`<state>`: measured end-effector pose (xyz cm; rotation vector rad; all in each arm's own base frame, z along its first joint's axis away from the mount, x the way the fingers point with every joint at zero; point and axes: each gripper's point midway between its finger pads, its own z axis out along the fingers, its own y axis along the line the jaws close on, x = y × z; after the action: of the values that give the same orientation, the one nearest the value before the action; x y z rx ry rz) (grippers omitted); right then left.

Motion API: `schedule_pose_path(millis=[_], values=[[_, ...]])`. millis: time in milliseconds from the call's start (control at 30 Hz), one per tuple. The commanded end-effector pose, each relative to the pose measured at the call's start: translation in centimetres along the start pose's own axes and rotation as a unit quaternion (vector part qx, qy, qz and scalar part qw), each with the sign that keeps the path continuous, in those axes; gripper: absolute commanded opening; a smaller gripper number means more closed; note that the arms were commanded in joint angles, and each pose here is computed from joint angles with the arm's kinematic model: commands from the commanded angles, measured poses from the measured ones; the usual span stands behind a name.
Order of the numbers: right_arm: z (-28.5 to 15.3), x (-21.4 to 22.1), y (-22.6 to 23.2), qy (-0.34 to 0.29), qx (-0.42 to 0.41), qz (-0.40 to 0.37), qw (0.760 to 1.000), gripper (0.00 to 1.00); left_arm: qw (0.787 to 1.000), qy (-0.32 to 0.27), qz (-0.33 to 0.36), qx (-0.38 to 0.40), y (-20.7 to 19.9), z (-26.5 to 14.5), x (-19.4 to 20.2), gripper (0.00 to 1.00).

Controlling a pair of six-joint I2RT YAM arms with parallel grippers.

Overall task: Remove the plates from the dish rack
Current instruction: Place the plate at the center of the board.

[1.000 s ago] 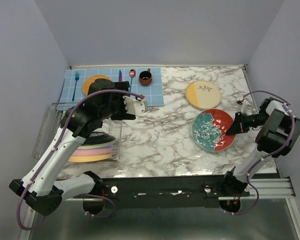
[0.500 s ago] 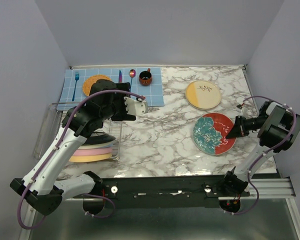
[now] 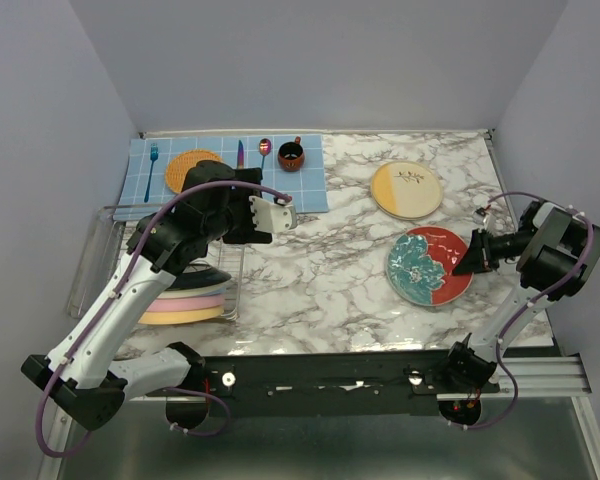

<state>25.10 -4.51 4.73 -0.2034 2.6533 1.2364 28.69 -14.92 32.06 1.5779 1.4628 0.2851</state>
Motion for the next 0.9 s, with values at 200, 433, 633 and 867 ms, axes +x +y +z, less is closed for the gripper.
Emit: schedule_pose_path(millis=[200, 433, 633, 867], values=[[-1.4, -1.5, -1.9, -0.014, 0.049, -0.014, 0.999, 0.45, 1.000, 0.002, 0.005, -0.004, -0.3, -0.4, 0.3, 0.99], [-2.0, -1.4, -2.0, -0.013, 0.074, -0.020, 0.997, 0.55, 1.000, 0.002, 0.007, -0.006, -0.3, -0.6, 0.3, 0.99], [-2.8, -1.4, -1.7, -0.012, 0.100, -0.028, 0.994, 0.56, 1.000, 0.005, 0.008, -0.004, -0.6, -0.6, 0.6, 0.99], [-3.2, -0.4, -1.5, -0.005, 0.131, -0.037, 0.991, 0.57, 1.000, 0.008, 0.013, 0.000, -1.1, -0.5, 0.8, 0.99]])
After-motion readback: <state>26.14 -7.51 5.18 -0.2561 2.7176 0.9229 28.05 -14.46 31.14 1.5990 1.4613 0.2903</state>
